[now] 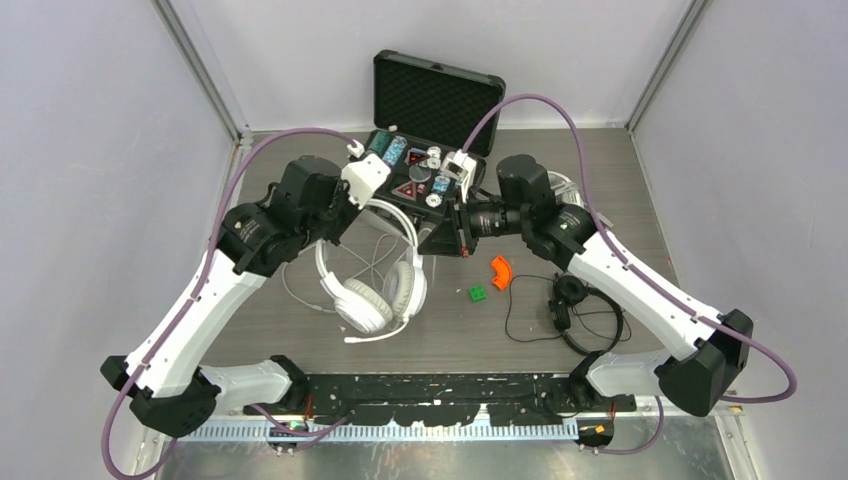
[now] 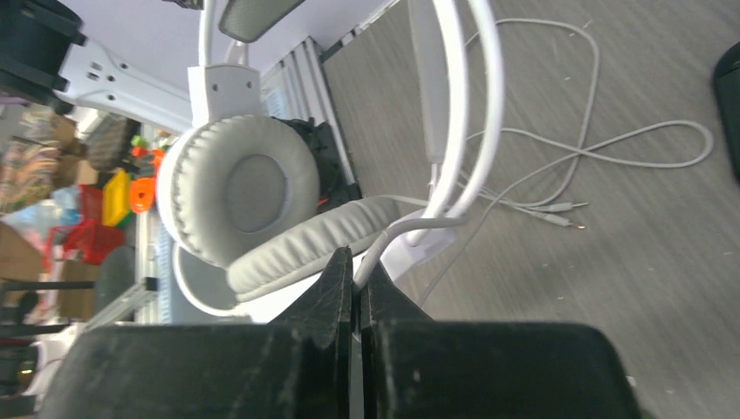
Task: Wrap the headphones
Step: Wrap the headphones cable around the headphones.
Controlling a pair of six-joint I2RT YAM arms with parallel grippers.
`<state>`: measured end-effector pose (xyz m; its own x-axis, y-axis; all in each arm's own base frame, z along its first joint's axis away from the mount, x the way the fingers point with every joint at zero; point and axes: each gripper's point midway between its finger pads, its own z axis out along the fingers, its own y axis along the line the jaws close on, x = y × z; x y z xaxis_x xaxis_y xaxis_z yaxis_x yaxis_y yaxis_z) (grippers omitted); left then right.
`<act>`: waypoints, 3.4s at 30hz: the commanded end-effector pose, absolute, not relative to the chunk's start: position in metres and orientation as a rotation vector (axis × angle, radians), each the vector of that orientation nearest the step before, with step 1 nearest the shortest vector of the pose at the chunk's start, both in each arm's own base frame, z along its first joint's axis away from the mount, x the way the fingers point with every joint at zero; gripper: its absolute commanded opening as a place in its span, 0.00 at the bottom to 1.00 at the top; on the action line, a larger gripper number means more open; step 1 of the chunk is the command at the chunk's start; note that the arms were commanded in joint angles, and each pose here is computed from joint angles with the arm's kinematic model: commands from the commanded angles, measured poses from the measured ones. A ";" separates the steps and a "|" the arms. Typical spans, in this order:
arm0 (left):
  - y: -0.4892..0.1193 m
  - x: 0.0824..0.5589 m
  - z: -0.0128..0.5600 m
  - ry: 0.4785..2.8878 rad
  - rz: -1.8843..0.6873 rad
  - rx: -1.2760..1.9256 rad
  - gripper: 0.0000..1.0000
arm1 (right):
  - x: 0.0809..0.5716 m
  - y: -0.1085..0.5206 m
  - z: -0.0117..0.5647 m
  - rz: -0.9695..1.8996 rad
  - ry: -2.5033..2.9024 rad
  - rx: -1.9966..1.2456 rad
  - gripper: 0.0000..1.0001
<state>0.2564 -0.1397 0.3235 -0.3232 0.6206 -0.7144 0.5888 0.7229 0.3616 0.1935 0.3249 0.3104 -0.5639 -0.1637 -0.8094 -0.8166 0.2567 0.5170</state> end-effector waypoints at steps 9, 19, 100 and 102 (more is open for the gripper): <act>-0.120 0.282 0.365 1.862 0.215 0.666 0.00 | 0.187 0.358 0.373 1.785 1.673 -0.746 0.14; -0.105 0.289 0.379 1.826 0.269 0.470 0.00 | 0.193 0.369 0.392 1.918 1.582 -0.694 0.20; -0.077 0.293 0.440 1.517 -0.244 -0.801 0.00 | 0.192 0.426 0.383 1.346 1.380 -0.772 0.25; -0.078 0.294 0.441 1.512 -0.246 -0.810 0.00 | 0.190 0.426 0.382 1.323 1.373 -0.777 0.26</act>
<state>0.2902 -0.0755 0.3970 -0.0609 -0.4549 -0.8884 -0.3854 0.8318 -0.3995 0.1900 0.4345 0.3621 -0.3707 0.1490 -0.9167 -0.9093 0.1425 0.3909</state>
